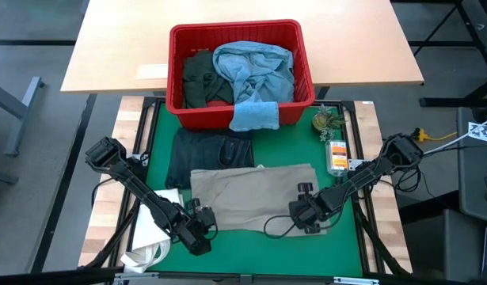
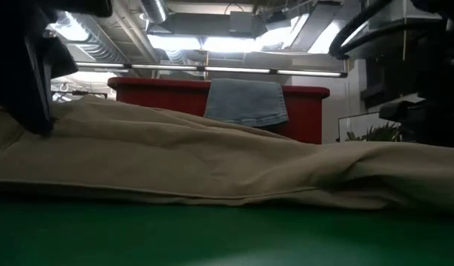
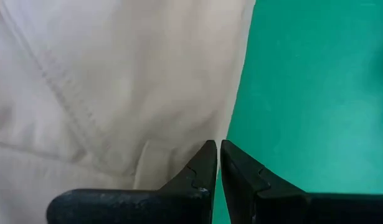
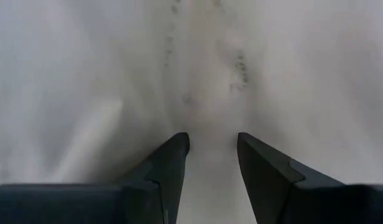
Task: Fold Laundry from Bin
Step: Fold the brown shorts
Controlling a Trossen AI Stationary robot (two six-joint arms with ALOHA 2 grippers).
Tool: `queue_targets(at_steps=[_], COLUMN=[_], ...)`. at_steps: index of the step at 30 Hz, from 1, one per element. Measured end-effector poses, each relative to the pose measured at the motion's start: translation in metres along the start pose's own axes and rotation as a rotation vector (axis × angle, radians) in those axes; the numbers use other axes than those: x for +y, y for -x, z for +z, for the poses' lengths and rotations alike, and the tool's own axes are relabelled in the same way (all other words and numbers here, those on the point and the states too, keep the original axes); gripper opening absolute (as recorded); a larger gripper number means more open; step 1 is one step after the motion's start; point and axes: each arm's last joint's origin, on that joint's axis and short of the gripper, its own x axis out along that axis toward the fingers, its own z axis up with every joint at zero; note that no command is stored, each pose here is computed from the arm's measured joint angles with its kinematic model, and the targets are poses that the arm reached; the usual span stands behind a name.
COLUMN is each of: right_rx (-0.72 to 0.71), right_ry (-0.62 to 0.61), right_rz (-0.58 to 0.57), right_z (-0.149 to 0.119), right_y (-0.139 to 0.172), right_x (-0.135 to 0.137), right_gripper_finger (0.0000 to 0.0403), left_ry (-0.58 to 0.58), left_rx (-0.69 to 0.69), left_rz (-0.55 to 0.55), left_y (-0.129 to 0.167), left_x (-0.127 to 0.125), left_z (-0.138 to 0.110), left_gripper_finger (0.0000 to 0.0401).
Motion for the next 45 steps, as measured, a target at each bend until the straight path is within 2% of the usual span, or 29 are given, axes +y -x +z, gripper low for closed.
queue_targets(at_steps=[4,9,12,18,23,28,34,39,45], right_rx=[-0.006,-0.047,-0.082,-0.23,-0.338,-0.446,-0.618,-0.706,-0.725], right_ry=[0.061,0.115,0.172,0.297,0.318,0.329,0.339,0.379,0.33], right_rz=[0.074,0.068,-0.011,-0.284,-0.362,-0.358,-0.28,-0.224,-0.262], right_z=[0.01,0.024,0.034,0.06,0.087,0.111,0.139,0.161,0.175], right_y=[0.009,0.026,0.043,0.08,0.096,0.098,0.097,0.074,0.046], right_x=[0.006,0.01,0.011,0.004,-0.018,-0.049,-0.087,-0.108,-0.134], right_gripper_finger=[0.0151,0.0152,0.0152,0.0152,0.0152,0.0152,0.0152,0.0152,0.0152], left_ry=[-0.037,-0.075,-0.086,-0.021,0.029,0.04,0.039,0.042,0.042], left_rx=[-0.018,0.007,0.043,0.063,0.068,0.072,0.072,0.03,0.018], left_rz=[-0.035,-0.05,-0.064,-0.08,-0.09,-0.098,-0.102,-0.086,-0.084], left_y=[0.011,0.028,0.035,0.039,0.042,0.045,0.047,0.046,0.046], left_x=[-0.007,-0.015,-0.018,-0.024,-0.028,-0.031,-0.034,-0.034,-0.034], left_z=[0.009,0.016,0.015,0.005,-0.001,-0.007,-0.012,-0.011,-0.011], left_gripper_finger=[0.0018,0.0018,0.0018,0.0018,0.0018,0.0018,0.0018,0.0018,0.0018])
